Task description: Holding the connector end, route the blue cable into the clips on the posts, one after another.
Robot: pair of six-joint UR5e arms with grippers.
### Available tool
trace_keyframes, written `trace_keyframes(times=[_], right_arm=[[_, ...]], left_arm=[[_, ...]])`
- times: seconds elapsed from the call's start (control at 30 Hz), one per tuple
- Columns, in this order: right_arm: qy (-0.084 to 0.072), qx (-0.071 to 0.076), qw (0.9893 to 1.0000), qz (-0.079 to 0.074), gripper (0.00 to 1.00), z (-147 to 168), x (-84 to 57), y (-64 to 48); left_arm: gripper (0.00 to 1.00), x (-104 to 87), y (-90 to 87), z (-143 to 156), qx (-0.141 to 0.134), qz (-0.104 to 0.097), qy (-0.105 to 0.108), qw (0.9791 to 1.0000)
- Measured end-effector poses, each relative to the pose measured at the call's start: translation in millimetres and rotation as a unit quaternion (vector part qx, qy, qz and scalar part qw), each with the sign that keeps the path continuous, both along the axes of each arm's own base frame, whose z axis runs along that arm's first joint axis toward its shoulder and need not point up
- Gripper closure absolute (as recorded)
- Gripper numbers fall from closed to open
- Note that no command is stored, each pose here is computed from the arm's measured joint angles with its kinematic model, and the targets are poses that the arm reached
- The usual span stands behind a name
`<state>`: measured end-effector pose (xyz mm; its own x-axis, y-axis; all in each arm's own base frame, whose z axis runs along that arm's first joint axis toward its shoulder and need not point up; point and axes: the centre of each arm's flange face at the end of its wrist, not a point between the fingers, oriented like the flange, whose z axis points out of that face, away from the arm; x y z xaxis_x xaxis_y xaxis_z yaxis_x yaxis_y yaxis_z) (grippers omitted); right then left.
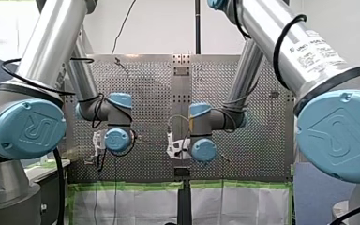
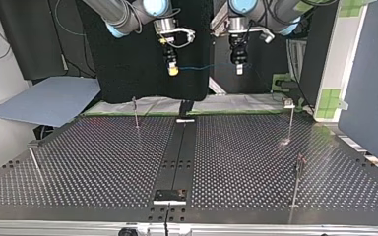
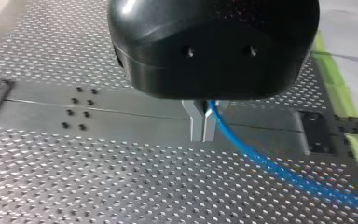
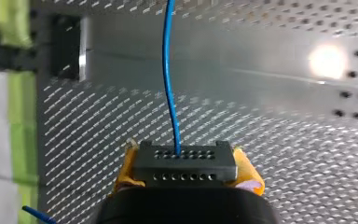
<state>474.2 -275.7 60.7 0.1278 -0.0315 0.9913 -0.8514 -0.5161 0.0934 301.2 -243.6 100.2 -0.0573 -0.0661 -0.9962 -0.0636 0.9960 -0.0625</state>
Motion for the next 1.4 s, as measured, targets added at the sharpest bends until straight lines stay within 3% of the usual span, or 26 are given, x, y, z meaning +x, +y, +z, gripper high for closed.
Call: trace_keyframes(times=[0.13, 0.33, 0.53, 0.7, 0.83, 1.1, 1.4], right_arm=[[-0.022, -0.007, 0.9997, 0.004, 1.00, 27.7, 16.3, -1.4], [-0.048, -0.023, 0.9983, 0.024, 1.00, 75.8, 35.8, -13.1], [-0.070, -0.043, 0.9961, 0.032, 1.00, 128.2, 49.4, -23.9], [-0.088, -0.058, 0.9937, 0.039, 1.00, 171.0, 56.9, -31.1], [-0.090, -0.059, 0.9929, 0.051, 1.00, 188.9, 61.5, -35.2], [-0.080, -0.047, 0.9937, 0.063, 1.00, 200.3, 64.7, -42.0], [-0.090, -0.048, 0.9915, 0.080, 1.00, 225.2, 76.1, -54.8]], left_arm=[[1.00, 2.6, 2.7, 12.8, -0.012, -0.003, -0.003, 0.9999], [1.00, 3.7, 6.3, 31.0, -0.032, 0.000, -0.012, 0.9994], [1.00, 6.1, 12.0, 52.5, -0.040, 0.015, -0.027, 0.9987], [1.00, 17.0, 14.6, 78.7, -0.050, 0.025, -0.047, 0.9973], [1.00, 28.1, 15.9, 101.1, -0.057, 0.032, -0.063, 0.9958], [1.00, 41.9, 23.1, 143.9, -0.067, 0.052, -0.089, 0.9924], [1.00, 47.8, 32.3, 193.2, -0.077, 0.068, -0.115, 0.9880]])
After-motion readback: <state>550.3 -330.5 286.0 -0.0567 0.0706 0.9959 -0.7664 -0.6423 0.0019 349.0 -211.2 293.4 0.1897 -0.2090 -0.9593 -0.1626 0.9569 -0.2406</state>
